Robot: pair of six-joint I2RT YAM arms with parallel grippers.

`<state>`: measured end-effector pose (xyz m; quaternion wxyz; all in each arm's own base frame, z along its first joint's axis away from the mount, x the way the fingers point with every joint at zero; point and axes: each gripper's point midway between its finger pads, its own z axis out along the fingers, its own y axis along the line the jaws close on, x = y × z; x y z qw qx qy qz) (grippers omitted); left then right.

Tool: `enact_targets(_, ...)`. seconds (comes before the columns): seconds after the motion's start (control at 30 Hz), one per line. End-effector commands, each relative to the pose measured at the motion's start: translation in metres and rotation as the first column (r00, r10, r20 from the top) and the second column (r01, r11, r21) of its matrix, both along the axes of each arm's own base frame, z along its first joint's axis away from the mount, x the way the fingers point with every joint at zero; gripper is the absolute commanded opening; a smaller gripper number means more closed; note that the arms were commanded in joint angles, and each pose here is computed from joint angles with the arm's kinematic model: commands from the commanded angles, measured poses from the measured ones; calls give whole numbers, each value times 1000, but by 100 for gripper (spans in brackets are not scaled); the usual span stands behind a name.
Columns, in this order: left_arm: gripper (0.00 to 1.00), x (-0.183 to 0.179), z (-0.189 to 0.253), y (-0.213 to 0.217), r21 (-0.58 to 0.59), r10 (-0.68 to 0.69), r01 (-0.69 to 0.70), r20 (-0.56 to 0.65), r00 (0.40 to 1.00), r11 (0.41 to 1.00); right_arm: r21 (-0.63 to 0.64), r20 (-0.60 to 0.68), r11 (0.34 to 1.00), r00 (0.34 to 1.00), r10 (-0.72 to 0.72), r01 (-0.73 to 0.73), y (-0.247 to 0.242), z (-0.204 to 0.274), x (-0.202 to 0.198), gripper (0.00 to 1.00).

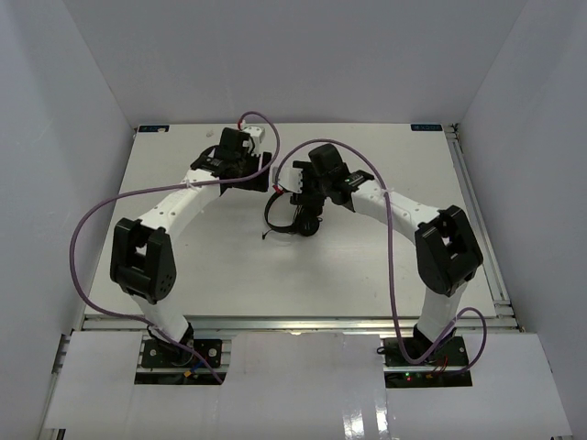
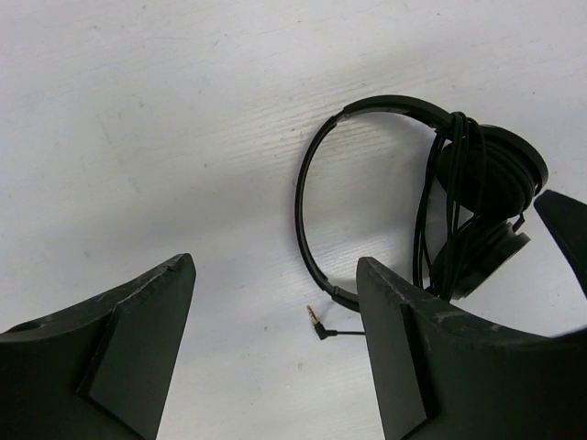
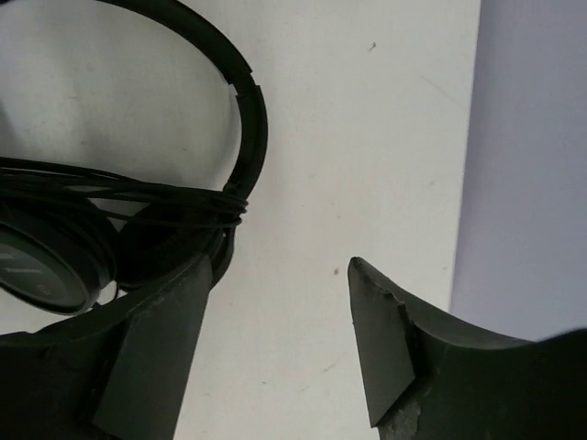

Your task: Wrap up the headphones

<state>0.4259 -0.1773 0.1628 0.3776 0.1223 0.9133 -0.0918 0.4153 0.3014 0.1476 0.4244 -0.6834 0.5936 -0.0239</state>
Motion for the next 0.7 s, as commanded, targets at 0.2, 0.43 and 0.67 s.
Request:
enact_targets(0.2,98,-88,146,13,-401,26,180,456,889,898,564,-391,736,906,-163,375,-70,105,-75,90)
enact_targets(0.43,98,-154,140,23,-482,55,274,564,824,832,660,-357,422,754,-552,621,-160,127,-88,90)
enact_targets(0.67,98,-179,120,29,-482,49,286,571,820,828,664,-356,351,691,-629,661,-193,108,-106,90)
